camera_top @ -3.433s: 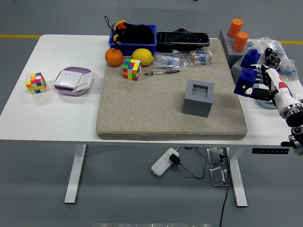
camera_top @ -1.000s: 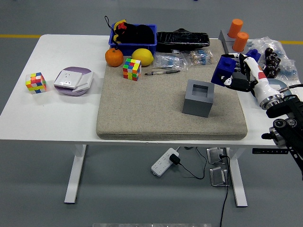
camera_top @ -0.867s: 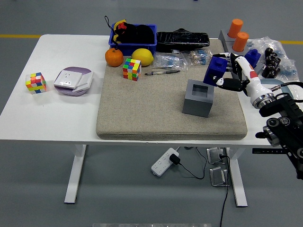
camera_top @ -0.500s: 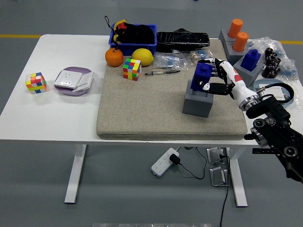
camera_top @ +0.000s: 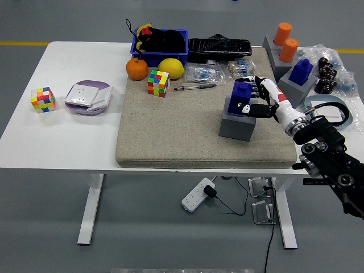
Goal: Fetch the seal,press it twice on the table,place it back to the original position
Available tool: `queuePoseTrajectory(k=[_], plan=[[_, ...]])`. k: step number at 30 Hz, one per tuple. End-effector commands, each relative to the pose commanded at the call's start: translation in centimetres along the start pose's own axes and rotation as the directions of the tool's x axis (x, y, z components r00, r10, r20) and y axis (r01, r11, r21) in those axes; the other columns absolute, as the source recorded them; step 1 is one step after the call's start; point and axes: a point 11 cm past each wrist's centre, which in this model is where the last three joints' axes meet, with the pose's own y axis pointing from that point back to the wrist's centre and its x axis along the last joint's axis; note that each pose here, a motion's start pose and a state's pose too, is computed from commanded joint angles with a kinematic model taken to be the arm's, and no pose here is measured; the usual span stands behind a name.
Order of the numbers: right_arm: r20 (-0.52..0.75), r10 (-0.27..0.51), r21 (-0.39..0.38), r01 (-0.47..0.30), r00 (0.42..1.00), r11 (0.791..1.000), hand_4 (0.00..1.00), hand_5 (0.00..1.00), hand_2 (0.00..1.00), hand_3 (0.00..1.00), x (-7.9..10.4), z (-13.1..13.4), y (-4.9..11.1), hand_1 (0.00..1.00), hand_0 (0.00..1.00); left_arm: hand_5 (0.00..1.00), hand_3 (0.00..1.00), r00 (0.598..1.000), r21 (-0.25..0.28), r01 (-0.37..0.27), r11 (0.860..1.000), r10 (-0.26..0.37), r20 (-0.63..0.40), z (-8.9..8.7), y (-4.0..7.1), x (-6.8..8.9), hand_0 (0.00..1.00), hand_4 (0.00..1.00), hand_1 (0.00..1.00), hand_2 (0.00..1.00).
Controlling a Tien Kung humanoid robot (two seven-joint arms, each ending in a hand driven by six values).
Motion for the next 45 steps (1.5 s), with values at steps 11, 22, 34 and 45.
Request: queuePoseTrajectory(k=[11,22,34,45], plan=[[-0.010,-0.008,-0.021,0.008,1.000,1.000,0.570,0.002,0.405,0.433,0.1,0.7,0.1,0.391,0.528,0.302,0.815,1.000,0.003,-0.001,1.000,0.000,0.004,-0.1,0.0,0.0,0.822,0.751,0.797,0.764],[-0.010,0.010,-0.022,-0.010,1.000,1.000,0.571,0.002,0.404,0.433,0.4,1.1,0.0,0.391,0.528,0.302,0.816,1.000,0.001,0.000,1.000,0.000,0.007,0.0,0.0,0.0,0.821,0.751,0.796,0.764],[-0.022,0.007,-0.026,-0.008,1.000,1.000,0.575,0.002,0.404,0.430,0.6,1.1,-0.2,0.390,0.528,0.302,0.815,1.000,-0.001,-0.001,1.000,0.001,0.009,0.1,0.0,0.0,0.821,0.751,0.797,0.764],[-0.025,-0.002,-0.031,0.001,1.000,1.000,0.582,0.002,0.402,0.430,0.3,1.3,-0.2,0.389,0.529,0.302,0.815,1.000,-0.002,0.002,1.000,-0.002,0.008,0.2,0.0,-0.1,0.821,0.751,0.797,0.764]])
